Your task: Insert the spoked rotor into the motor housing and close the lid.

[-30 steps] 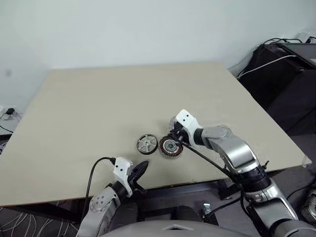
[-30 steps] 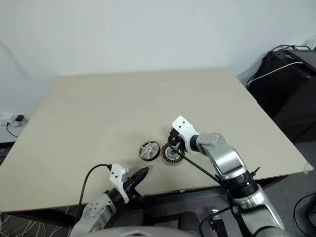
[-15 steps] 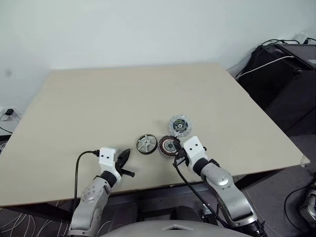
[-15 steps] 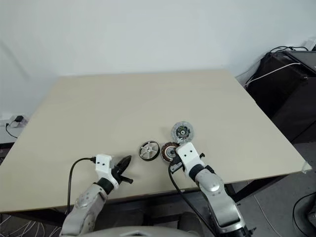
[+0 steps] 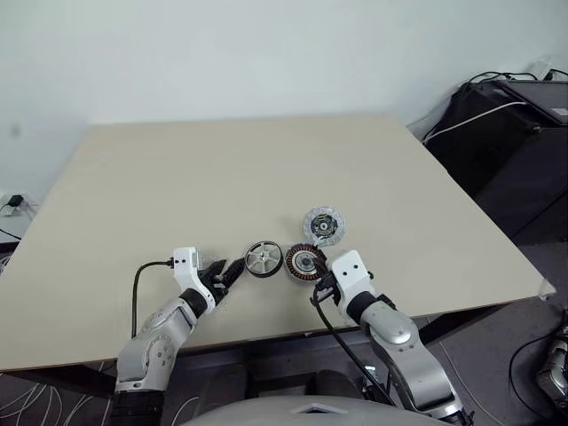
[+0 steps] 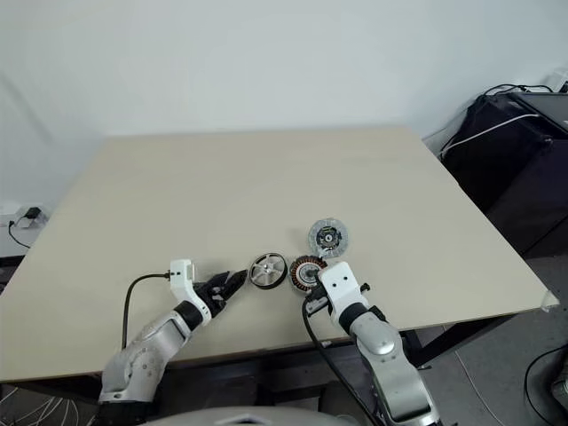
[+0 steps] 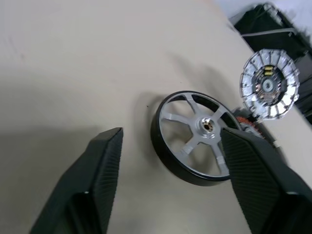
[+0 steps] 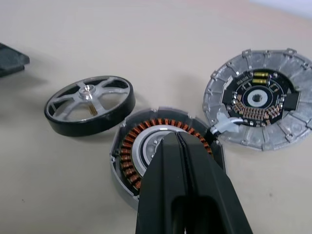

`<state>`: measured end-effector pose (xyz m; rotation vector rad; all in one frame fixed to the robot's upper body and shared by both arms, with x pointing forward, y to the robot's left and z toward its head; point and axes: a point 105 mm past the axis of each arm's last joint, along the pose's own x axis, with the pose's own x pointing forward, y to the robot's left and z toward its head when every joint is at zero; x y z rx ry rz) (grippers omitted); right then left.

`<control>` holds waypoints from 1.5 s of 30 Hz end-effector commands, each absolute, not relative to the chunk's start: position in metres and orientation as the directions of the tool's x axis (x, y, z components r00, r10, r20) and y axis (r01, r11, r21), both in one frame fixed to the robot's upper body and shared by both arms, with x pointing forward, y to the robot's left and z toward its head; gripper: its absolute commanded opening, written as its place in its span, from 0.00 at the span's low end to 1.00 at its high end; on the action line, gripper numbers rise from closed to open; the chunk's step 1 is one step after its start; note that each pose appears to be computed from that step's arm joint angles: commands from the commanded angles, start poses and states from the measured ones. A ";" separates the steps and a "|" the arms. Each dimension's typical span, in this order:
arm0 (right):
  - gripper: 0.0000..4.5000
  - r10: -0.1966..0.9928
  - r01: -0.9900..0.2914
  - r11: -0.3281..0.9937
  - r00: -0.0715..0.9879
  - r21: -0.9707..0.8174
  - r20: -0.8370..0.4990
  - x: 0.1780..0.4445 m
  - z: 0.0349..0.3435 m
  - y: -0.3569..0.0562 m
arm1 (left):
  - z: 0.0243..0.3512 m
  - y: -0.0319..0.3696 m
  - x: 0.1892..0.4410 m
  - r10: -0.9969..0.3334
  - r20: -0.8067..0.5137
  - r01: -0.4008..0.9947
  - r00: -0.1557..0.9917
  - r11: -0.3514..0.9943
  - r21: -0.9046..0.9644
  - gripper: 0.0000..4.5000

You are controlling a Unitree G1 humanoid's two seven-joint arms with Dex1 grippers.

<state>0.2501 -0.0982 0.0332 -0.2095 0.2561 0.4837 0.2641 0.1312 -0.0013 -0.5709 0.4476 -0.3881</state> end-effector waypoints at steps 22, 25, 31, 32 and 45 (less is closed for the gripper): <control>0.00 0.578 -0.588 0.805 0.808 -0.084 -0.118 0.236 0.071 -0.087 | -0.011 0.110 0.285 -0.524 -0.358 0.084 0.773 0.644 -0.761 0.72; 0.00 0.573 -0.583 0.809 0.811 -0.077 -0.120 0.236 0.070 -0.088 | -0.014 0.106 0.285 -0.531 -0.375 0.079 0.760 0.648 -0.757 0.72; 0.00 0.596 -0.606 0.792 0.793 -0.071 -0.129 0.230 0.068 -0.088 | -0.015 0.092 0.284 -0.588 -0.372 0.092 0.718 0.610 -0.787 0.72; 0.00 0.596 -0.607 0.791 0.792 -0.072 -0.131 0.230 0.068 -0.088 | -0.015 0.089 0.285 -0.597 -0.373 0.090 0.710 0.603 -0.793 0.72; 0.00 0.586 -0.599 0.798 0.797 -0.067 -0.146 0.229 0.064 -0.091 | -0.002 0.060 0.293 -0.680 -0.282 0.157 0.677 0.507 -0.847 0.72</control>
